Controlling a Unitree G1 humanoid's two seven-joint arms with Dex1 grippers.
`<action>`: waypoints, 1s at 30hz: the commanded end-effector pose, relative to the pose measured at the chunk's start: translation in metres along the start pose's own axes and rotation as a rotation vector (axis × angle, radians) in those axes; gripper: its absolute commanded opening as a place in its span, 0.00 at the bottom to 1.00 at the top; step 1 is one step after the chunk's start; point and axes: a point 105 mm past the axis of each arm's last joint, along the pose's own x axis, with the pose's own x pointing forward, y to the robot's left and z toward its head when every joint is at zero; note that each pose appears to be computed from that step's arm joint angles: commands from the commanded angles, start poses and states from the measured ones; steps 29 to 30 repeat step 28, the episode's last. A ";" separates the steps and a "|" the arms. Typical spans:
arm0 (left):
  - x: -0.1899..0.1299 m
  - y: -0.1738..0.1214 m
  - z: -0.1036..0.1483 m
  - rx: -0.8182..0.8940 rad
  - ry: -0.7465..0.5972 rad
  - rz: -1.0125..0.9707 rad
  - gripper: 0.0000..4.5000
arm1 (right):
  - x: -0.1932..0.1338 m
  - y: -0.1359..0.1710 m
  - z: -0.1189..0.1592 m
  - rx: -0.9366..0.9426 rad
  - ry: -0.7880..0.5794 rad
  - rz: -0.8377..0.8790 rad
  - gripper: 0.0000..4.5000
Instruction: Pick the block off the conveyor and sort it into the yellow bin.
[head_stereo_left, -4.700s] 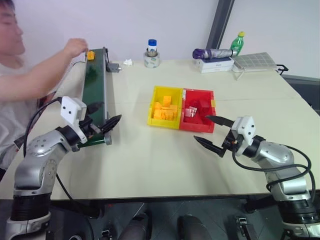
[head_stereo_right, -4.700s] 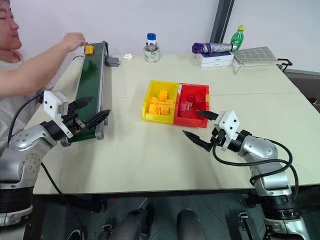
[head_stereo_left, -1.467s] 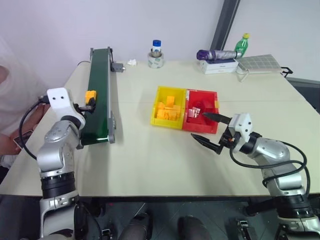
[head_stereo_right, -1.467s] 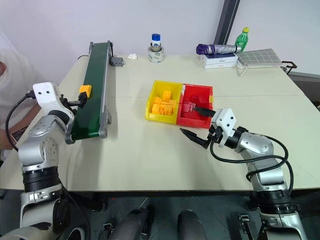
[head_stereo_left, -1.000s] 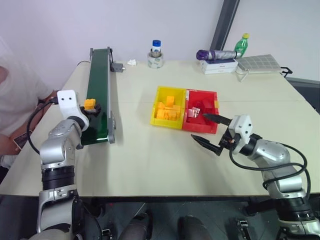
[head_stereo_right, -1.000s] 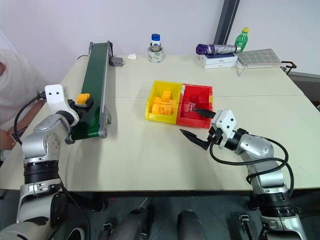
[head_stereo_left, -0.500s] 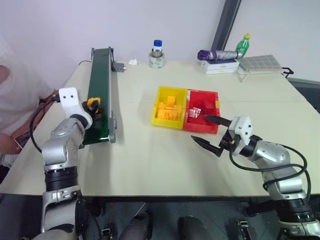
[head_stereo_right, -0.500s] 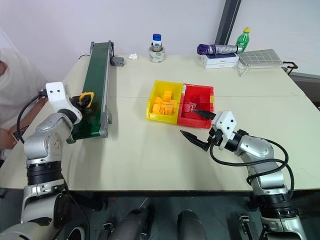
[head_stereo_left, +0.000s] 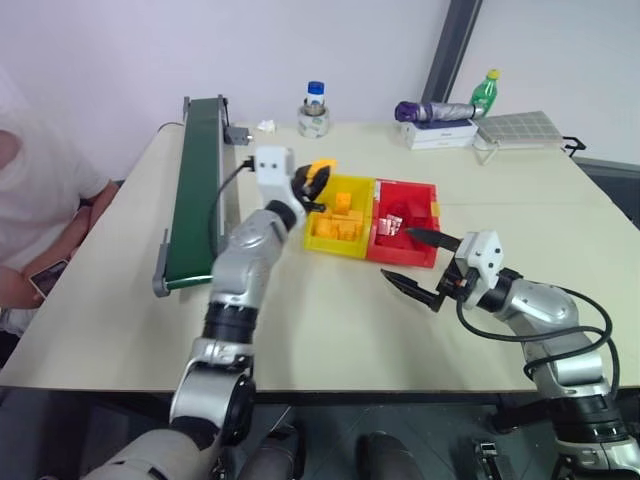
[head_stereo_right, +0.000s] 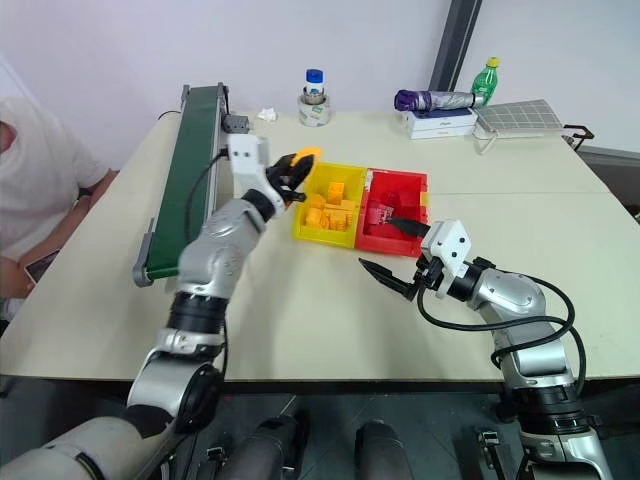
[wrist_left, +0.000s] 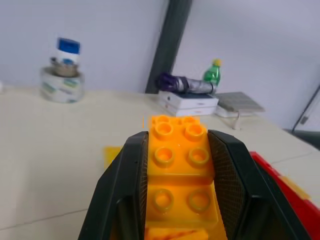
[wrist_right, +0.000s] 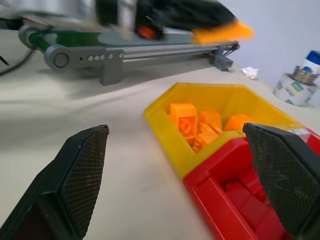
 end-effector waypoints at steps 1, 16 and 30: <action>0.015 -0.009 0.021 0.011 -0.098 -0.016 0.28 | -0.004 -0.005 0.015 -0.049 -0.032 -0.021 1.00; -0.042 -0.008 0.033 0.069 -0.124 -0.309 1.00 | -0.006 -0.004 0.014 -0.041 -0.026 -0.028 1.00; -0.155 0.071 0.027 0.293 0.143 -0.285 1.00 | -0.003 -0.003 0.012 -0.031 -0.029 0.001 1.00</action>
